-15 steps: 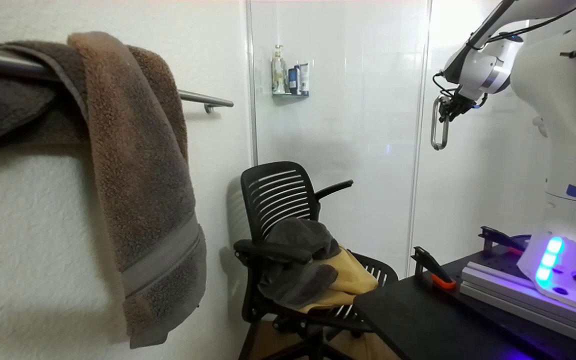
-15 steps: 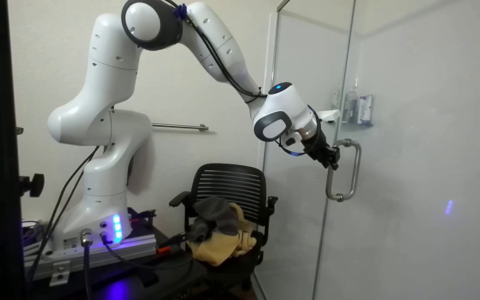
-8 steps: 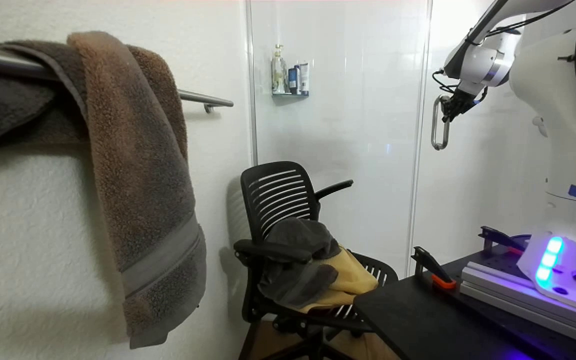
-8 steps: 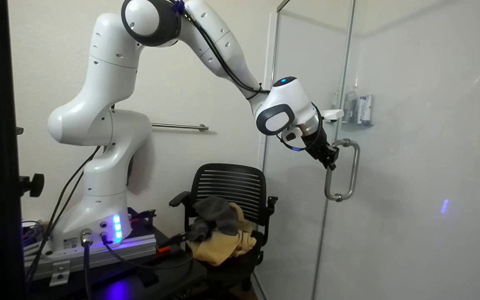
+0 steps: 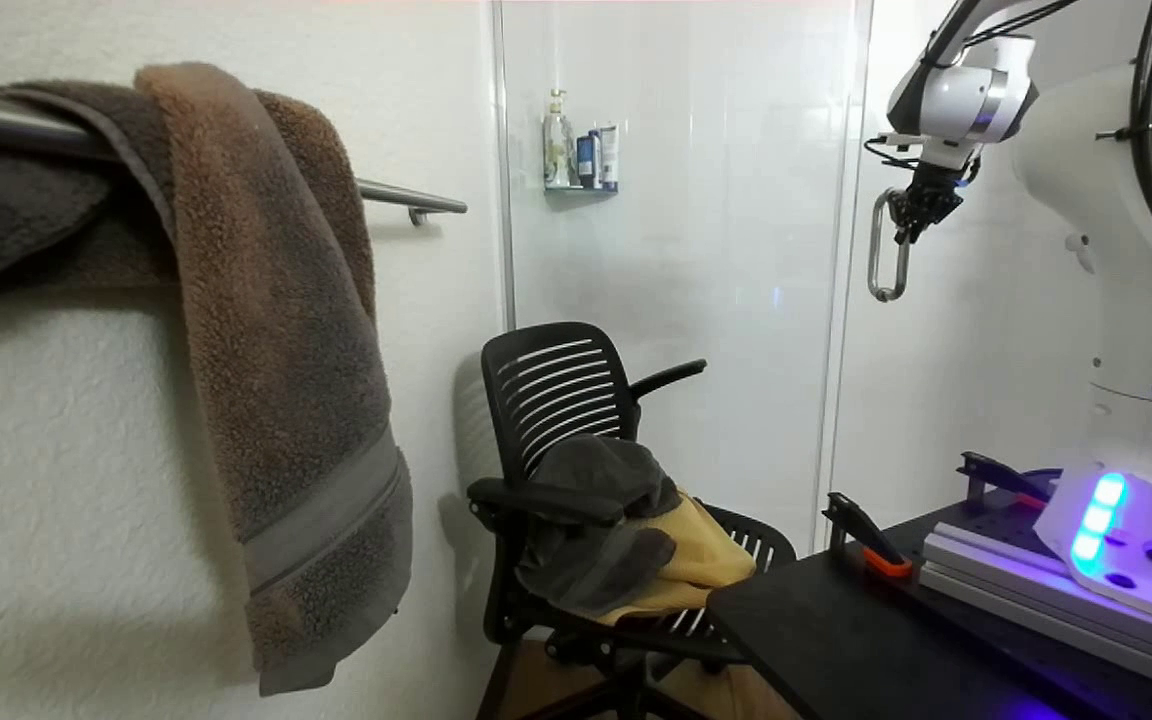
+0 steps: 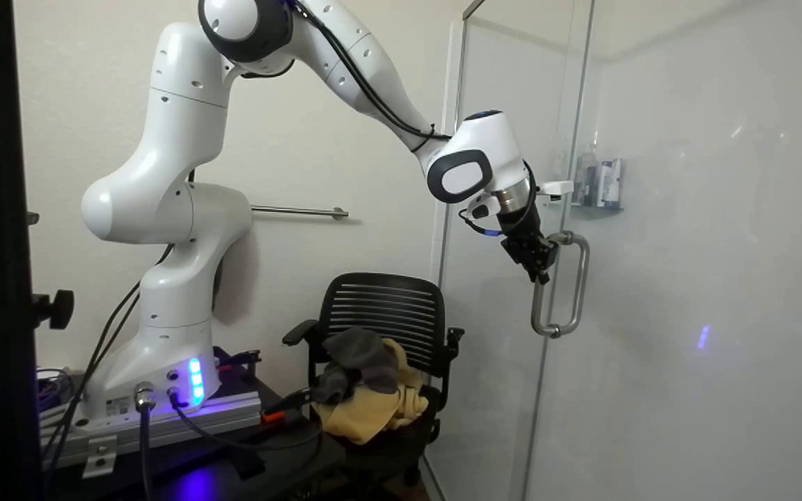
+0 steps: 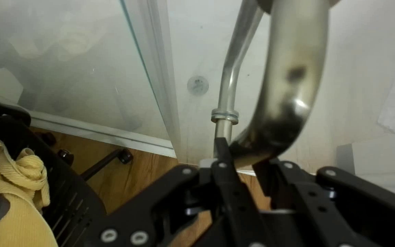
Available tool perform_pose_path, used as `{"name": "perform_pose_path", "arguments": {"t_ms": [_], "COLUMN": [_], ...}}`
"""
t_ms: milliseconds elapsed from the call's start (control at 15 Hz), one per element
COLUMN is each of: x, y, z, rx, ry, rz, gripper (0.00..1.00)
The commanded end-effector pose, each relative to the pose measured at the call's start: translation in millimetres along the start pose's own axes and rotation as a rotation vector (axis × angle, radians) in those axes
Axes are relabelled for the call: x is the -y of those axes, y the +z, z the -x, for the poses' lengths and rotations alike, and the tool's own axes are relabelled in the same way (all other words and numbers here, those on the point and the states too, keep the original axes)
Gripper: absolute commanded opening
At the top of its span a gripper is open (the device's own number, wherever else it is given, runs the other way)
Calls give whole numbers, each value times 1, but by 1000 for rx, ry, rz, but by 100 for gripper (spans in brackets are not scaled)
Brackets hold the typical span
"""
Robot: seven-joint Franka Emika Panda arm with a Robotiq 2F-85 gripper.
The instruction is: Unhang the yellow and gray towels and put them on the chair, and then open the bathing room door
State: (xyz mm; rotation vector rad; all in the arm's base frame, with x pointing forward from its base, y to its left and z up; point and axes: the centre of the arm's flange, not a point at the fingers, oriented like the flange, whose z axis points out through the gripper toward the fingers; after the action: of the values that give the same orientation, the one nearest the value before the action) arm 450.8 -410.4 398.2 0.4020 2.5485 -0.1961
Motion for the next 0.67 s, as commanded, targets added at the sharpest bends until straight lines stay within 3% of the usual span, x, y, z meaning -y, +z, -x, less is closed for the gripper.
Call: {"name": "perform_pose_path", "arguments": {"t_ms": [0, 600], "x": [-12, -23], "y": [-13, -41], "z": [-14, -49], "rx": [-103, -189], "ry": [9, 16], "rz": [-48, -102], "gripper": [6, 6]}}
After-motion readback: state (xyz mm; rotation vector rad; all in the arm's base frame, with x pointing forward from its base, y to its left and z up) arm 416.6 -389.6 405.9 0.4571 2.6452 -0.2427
